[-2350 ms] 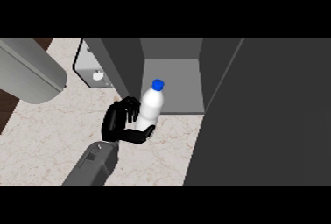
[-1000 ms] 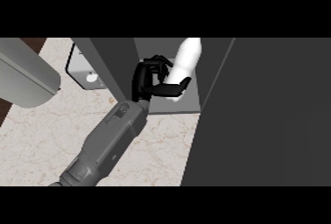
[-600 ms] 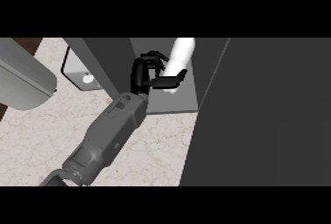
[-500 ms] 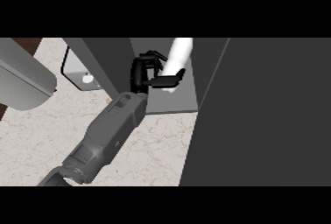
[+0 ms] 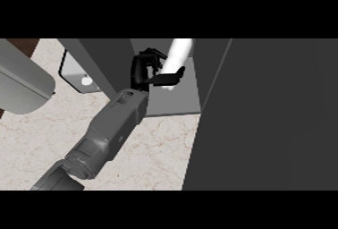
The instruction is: Pick up the bottled water, place it into the cabinet and close the cabinet
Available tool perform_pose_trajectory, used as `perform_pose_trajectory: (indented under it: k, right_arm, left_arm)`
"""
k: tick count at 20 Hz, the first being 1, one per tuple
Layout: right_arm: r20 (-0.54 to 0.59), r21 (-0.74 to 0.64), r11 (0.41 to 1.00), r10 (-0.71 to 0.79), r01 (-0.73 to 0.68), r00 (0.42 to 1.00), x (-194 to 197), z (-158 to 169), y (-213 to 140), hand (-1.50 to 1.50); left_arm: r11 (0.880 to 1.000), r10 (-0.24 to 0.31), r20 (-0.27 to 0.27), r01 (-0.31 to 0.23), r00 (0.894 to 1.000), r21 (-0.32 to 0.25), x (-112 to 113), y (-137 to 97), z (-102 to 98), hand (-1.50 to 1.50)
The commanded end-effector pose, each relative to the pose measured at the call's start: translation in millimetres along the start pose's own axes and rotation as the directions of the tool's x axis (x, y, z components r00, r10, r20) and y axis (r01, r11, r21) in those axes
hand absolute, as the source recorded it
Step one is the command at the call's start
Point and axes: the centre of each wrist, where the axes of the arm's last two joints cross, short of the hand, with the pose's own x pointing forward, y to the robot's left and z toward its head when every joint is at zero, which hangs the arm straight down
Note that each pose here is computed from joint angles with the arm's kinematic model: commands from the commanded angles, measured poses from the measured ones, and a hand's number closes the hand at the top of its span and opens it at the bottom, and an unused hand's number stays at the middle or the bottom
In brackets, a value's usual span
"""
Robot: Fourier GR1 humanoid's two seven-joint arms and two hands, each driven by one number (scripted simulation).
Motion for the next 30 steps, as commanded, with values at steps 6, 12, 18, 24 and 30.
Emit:
perform_pose_trajectory:
  k: [6, 12, 18, 24, 30]
  right_arm:
    - [0.029, 0.003, 1.000, -0.021, 0.021, 0.999, 10, 0, -4, -1.50]
    - [0.043, 0.031, 0.999, -0.044, 0.042, 0.998, 18, 3, -1, -1.50]
    - [0.054, 0.036, 0.999, -0.042, 0.040, 0.998, 19, 2, -2, -1.50]
    - [0.033, 0.000, 1.000, -0.021, 0.021, 0.999, 14, 3, -4, -1.50]
    - [0.026, 0.001, 1.000, -0.003, 0.003, 1.000, 8, 5, -5, -1.50]
  left_arm:
    - [0.999, -0.051, 0.007, 0.051, 0.999, -0.002, 2, 4, -9, -1.50]
    - [1.000, 0.007, 0.014, -0.007, 1.000, 0.010, -4, 6, -5, -1.50]
    - [0.999, -0.003, 0.046, 0.004, 0.999, -0.032, 5, 3, -12, -1.50]
    - [0.989, 0.103, 0.077, -0.094, 0.992, -0.114, 16, 8, -22, -1.50]
    - [0.916, 0.314, 0.098, -0.274, 0.944, -0.292, 35, -8, -24, -1.50]
